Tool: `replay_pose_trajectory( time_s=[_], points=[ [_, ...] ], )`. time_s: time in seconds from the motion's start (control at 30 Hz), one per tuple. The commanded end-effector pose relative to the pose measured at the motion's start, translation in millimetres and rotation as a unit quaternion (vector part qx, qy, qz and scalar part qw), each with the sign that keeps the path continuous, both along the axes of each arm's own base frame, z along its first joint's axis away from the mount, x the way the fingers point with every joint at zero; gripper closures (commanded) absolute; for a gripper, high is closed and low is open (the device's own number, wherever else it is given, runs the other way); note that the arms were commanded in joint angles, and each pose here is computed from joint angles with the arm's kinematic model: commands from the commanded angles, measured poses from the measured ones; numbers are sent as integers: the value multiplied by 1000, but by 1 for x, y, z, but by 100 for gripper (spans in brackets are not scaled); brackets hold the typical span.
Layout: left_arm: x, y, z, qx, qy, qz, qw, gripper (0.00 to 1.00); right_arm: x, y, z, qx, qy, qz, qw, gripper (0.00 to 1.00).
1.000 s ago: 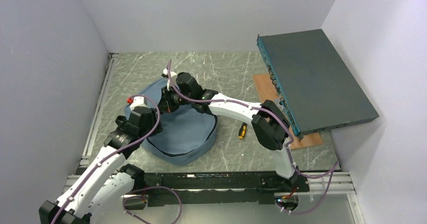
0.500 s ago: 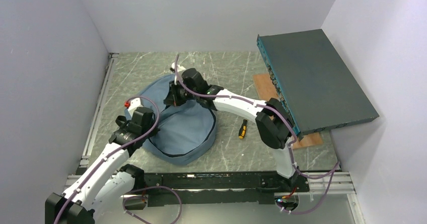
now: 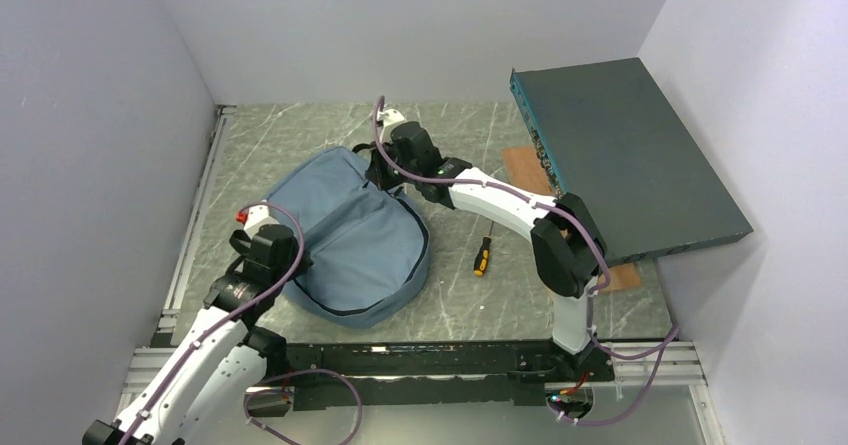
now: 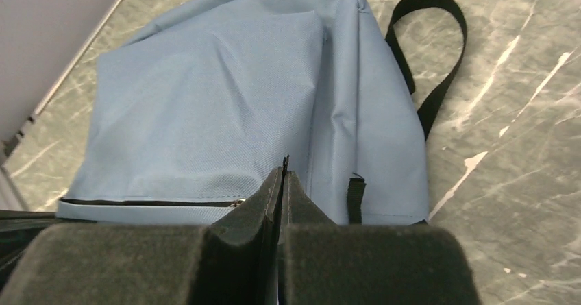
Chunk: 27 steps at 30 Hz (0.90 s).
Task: Pack the student bag
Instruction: Zip the student bag at the center of the board, then reset both arms
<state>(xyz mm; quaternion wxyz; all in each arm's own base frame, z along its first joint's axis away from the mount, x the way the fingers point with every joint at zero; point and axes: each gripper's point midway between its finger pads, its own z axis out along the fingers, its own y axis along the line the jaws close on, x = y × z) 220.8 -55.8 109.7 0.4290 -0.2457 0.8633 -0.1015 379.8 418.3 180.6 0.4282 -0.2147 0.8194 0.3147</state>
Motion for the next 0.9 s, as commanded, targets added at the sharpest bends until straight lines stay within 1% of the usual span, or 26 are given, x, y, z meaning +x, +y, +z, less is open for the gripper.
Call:
replay_pose_trajectory(
  time_s=[0.0, 0.07, 0.1, 0.13, 0.17, 0.2, 0.27, 0.33, 0.4, 0.43, 0.5, 0.57, 0.6, 0.63, 0.73, 0.8, 0.87],
  points=[
    [-11, 13, 0, 27, 29, 13, 999, 100, 37, -32, 30, -25, -102, -60, 993, 100],
    [-12, 14, 0, 25, 31, 19, 999, 100, 36, -38, 32, -39, -110, -60, 991, 100],
    [-12, 13, 1, 23, 30, 17, 999, 100, 35, -41, 35, -50, -113, -56, 991, 90],
    [-12, 12, 5, 23, 29, 13, 999, 100, 33, -43, 37, -59, -112, -51, 991, 77],
    [-12, 10, 9, 22, 25, 5, 999, 96, 30, -44, 42, -65, -115, -46, 990, 65],
    [-10, 8, 16, 22, 17, -7, 1000, 89, 28, -47, 48, -67, -118, -45, 990, 56],
    [-6, 4, 34, 24, -7, -26, 999, 62, 23, -55, 58, -73, -124, -46, 989, 44],
    [-3, 3, 56, 25, -37, -36, 998, 42, 12, -63, 69, -74, -126, -41, 988, 37],
    [-2, 3, 77, 28, -68, -46, 996, 24, 1, -72, 86, -67, -135, -40, 988, 32],
    [0, 3, 88, 30, -85, -52, 995, 18, -4, -77, 94, -62, -140, -44, 987, 29],
    [1, 2, 109, 36, -118, -66, 990, 8, -15, -91, 114, -49, -153, -55, 985, 23],
    [3, -2, 135, 43, -152, -91, 983, 3, -24, -110, 134, -40, -163, -84, 982, 13],
    [4, -5, 148, 48, -167, -103, 979, 1, -28, -121, 144, -32, -170, -102, 980, 5],
    [5, -7, 162, 53, -182, -116, 975, 0, -33, -133, 157, -21, -180, -120, 976, 1],
    [7, -18, 206, 65, -230, -161, 958, 0, -55, -169, 205, 19, -224, -161, 961, 0],
    [6, -29, 235, 67, -267, -196, 941, 0, -67, -191, 231, 35, -252, -183, 949, 0],
    [2, -34, 262, 66, -307, -212, 925, 1, -80, -211, 255, 51, -279, -201, 938, 0]
  ],
)
